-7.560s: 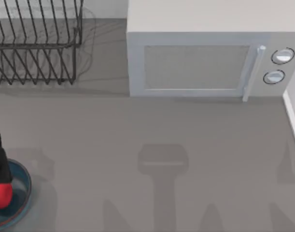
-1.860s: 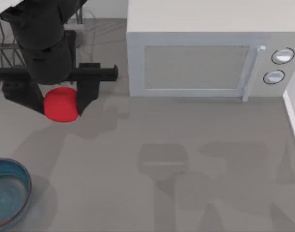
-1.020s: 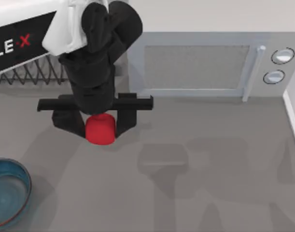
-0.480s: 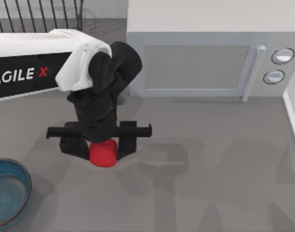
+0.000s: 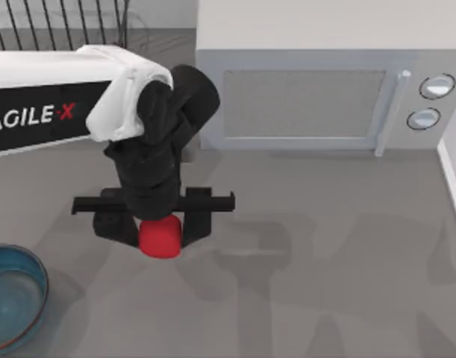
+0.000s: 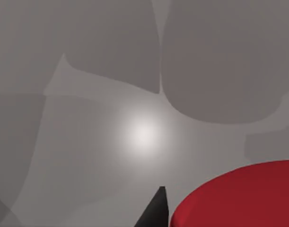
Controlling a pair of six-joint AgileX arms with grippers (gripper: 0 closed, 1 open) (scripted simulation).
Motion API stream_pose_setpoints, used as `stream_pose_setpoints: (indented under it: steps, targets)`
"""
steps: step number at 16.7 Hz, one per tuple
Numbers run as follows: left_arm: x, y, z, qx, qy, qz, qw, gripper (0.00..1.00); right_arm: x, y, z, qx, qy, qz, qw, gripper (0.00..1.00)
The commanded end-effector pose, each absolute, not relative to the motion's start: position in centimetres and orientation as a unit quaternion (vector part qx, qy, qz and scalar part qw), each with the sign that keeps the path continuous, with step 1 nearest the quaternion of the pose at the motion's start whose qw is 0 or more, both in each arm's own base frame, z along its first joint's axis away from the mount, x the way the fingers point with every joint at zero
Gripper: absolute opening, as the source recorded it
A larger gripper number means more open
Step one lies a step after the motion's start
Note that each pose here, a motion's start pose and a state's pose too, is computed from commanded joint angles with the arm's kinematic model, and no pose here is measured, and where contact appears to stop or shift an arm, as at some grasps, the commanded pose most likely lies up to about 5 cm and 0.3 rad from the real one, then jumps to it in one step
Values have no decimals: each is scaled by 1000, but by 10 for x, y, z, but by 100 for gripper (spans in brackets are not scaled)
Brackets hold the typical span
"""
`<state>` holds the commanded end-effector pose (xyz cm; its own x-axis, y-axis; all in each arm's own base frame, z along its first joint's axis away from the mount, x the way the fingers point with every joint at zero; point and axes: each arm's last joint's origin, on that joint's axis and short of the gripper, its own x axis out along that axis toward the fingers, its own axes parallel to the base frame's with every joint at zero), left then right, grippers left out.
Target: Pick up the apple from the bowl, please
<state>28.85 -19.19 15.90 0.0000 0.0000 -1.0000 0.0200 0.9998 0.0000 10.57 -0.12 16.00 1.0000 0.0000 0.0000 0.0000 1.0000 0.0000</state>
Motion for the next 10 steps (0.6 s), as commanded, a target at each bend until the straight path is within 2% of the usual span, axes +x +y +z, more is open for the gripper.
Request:
stream_pose_setpoints:
  steps: [6,10]
  targets:
    - [288,-192,159,7,707,-7,707,98,106,-1,160,0,0,0,1000,100]
    - [288,-192,159,7,707,-7,707,100,106,-1,160,0,0,0,1000,100]
